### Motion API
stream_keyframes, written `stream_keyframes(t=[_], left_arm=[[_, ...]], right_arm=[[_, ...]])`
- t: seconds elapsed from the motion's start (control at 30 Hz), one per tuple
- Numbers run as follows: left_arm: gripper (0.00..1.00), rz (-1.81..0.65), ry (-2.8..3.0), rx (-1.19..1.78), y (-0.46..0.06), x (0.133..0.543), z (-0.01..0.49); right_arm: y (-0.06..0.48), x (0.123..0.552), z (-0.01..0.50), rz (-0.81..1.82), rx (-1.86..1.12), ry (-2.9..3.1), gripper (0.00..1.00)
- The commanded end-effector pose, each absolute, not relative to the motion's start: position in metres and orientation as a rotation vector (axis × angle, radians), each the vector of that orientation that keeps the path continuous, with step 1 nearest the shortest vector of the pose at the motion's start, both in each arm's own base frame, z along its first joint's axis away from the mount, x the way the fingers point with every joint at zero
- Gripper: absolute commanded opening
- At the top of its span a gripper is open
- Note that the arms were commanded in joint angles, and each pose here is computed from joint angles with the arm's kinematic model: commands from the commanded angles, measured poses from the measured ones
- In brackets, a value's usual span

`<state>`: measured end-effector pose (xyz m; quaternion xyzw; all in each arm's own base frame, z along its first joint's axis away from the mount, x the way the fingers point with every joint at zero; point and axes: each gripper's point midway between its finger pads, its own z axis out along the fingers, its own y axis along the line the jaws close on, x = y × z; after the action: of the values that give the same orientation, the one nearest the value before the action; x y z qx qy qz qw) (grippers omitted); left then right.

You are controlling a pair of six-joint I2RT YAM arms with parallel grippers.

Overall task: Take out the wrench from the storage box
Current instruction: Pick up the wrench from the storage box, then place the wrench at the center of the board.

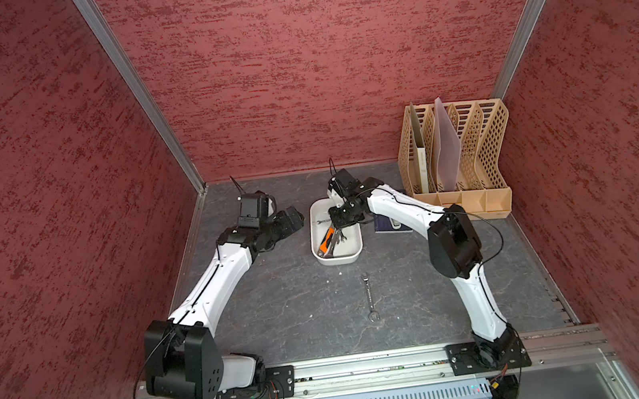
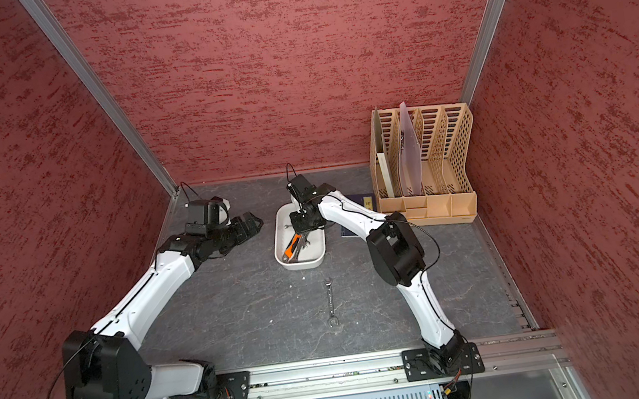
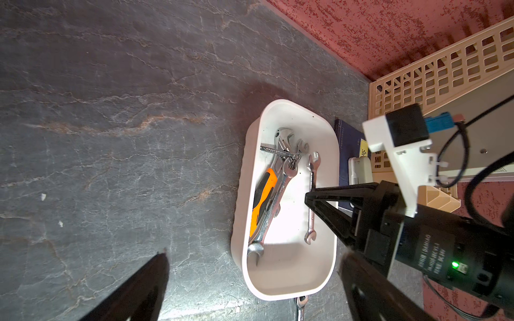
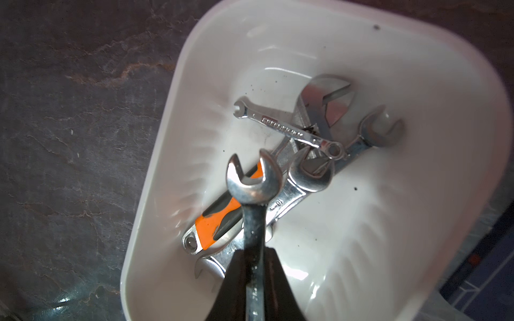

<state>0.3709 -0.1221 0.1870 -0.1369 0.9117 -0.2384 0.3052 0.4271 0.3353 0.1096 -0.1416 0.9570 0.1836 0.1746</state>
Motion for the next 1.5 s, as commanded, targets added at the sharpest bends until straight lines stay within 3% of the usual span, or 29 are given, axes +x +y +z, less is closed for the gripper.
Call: stream_keyframes(t=[0.0, 0.33, 0.77, 1.13, 1.37, 1.47], left_arm=[[1.00, -0.629, 2.369, -0.353, -0.118, 0.371, 0.197], [1.00, -0.631, 2.355, -0.318, -0.127, 0.365, 0.204], [1.00, -0.638, 2.358, -0.259, -0.145, 0.359, 0.208], [1.00, -0.596, 2.364, -0.260, -0.141, 0.358, 0.202], [1.00, -0.599, 2.370, -0.264, -0.142, 0.359, 0.200], [1.00, -0.600, 2.375, -0.264, -0.142, 0.359, 0.198]], right_arm=[[0.325, 0.433, 0.173, 0.532, -0.356, 2.587, 0.00], [0.278, 0.377, 0.196, 0.522, -0.217, 2.568, 0.00], [0.231, 0.248, 0.093, 0.529, 0.003, 2.758, 0.00], [0.225, 0.216, 0.027, 0.479, 0.116, 2.871, 0.00], [0.226, 0.207, 0.018, 0.454, 0.092, 2.908, 0.00], [0.226, 0.203, 0.016, 0.456, 0.058, 2.926, 0.06]])
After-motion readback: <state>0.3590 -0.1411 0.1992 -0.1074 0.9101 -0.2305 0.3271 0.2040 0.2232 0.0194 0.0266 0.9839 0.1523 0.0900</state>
